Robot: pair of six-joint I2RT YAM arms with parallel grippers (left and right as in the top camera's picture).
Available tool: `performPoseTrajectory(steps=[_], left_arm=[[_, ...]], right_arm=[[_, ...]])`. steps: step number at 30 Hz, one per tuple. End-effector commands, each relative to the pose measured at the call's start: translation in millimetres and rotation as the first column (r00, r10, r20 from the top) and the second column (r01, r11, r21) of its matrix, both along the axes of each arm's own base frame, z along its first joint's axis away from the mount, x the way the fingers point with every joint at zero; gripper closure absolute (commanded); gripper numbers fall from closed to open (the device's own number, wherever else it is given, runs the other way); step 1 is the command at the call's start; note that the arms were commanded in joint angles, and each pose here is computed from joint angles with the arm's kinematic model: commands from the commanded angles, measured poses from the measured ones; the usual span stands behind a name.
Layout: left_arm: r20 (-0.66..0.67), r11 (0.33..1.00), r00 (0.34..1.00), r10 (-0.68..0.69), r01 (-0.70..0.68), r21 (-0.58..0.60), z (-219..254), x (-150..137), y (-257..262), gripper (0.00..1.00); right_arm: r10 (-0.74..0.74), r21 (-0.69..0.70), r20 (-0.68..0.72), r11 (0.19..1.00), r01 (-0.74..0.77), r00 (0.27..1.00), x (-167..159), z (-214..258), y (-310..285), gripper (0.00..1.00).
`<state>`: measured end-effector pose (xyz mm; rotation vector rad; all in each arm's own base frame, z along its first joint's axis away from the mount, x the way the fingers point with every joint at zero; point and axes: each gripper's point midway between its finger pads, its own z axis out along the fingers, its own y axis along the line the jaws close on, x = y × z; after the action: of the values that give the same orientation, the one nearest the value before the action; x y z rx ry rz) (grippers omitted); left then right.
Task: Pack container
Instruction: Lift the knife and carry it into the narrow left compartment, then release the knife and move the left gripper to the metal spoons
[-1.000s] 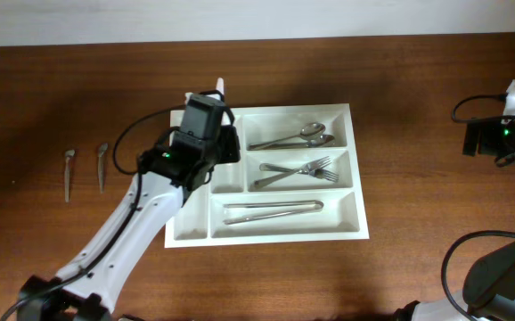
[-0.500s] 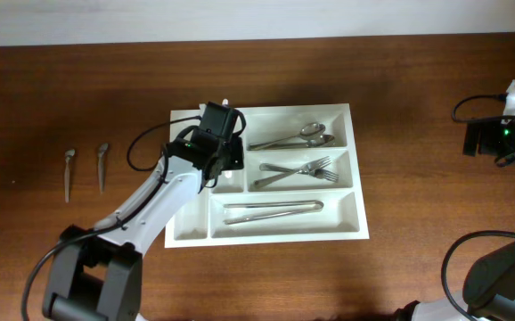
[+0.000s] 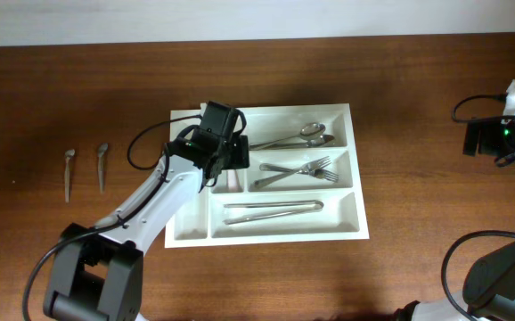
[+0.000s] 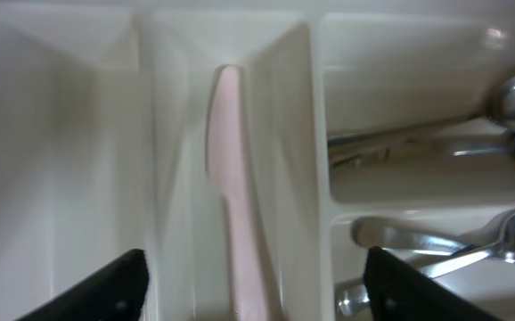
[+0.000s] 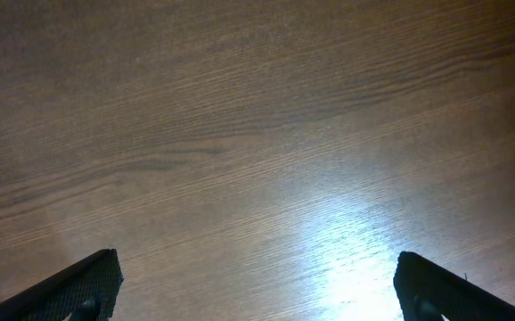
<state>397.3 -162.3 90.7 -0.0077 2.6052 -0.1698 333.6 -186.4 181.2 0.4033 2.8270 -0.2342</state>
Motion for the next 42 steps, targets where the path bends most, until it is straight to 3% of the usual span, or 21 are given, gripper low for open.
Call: performPoseTrajectory(steps=[1,3,6,10,15,18,20,22,24,26,32,39,42], left_arm=[[0.109,1.000,0.994,0.025,-0.023,-0.019,44,26,6,0.08],[0.165,0.998,0.985,0.050,-0.043,-0.043,71,38,13,0.01],[0.256,0.998,0.965,0.062,-0.057,-0.027,109,52,33,0.01],[0.325,0.969,0.922,0.212,-0.242,0.054,135,57,96,0.01],[0.209,0.887,0.883,0.420,-0.448,0.109,110,36,175,0.01],[0.118,0.846,0.864,0.489,-0.503,0.177,92,16,217,0.01],[0.068,0.863,0.895,0.441,-0.444,0.240,82,10,235,0.01],[0.006,0.926,0.959,0.283,-0.275,0.258,72,11,236,0.01],[-0.038,0.975,0.994,0.102,-0.092,0.200,62,14,226,0.01],[-0.049,0.992,0.999,0.020,-0.014,0.127,55,14,221,0.01],[-0.131,0.995,0.991,0.039,-0.026,0.098,25,14,236,0.01],[-0.201,0.983,0.975,0.092,-0.058,0.172,-3,27,257,0.01],[-0.204,0.969,0.961,0.187,-0.147,0.196,-7,32,272,0.01]], right_arm=[[-0.007,0.011,-0.003,1.000,0.007,1.000,-1,-3,1,0.01],[-0.007,0.011,-0.003,1.000,0.007,1.000,-1,-3,1,0.01],[-0.007,0.011,-0.003,1.000,0.007,1.000,-1,-3,1,0.01],[-0.007,0.011,-0.004,1.000,0.007,1.000,-1,-3,1,0.01],[-0.007,0.011,-0.003,1.000,0.007,1.000,-1,-3,1,0.01],[-0.007,0.011,-0.003,1.000,0.007,1.000,-1,-3,1,0.01],[-0.007,0.011,-0.003,1.000,0.007,1.000,-1,-3,1,0.01],[-0.007,0.011,-0.003,1.000,0.007,1.000,-1,-3,1,0.01],[-0.007,0.011,-0.003,1.000,0.007,1.000,-1,-3,1,0.01],[-0.007,0.011,-0.003,1.000,0.007,1.000,-1,-3,1,0.01],[-0.007,0.011,-0.003,1.000,0.007,1.000,-1,-3,1,0.01],[-0.007,0.011,-0.003,1.000,0.007,1.000,-1,-3,1,0.01],[-0.007,0.011,-0.003,1.000,0.007,1.000,-1,-3,1,0.01]])
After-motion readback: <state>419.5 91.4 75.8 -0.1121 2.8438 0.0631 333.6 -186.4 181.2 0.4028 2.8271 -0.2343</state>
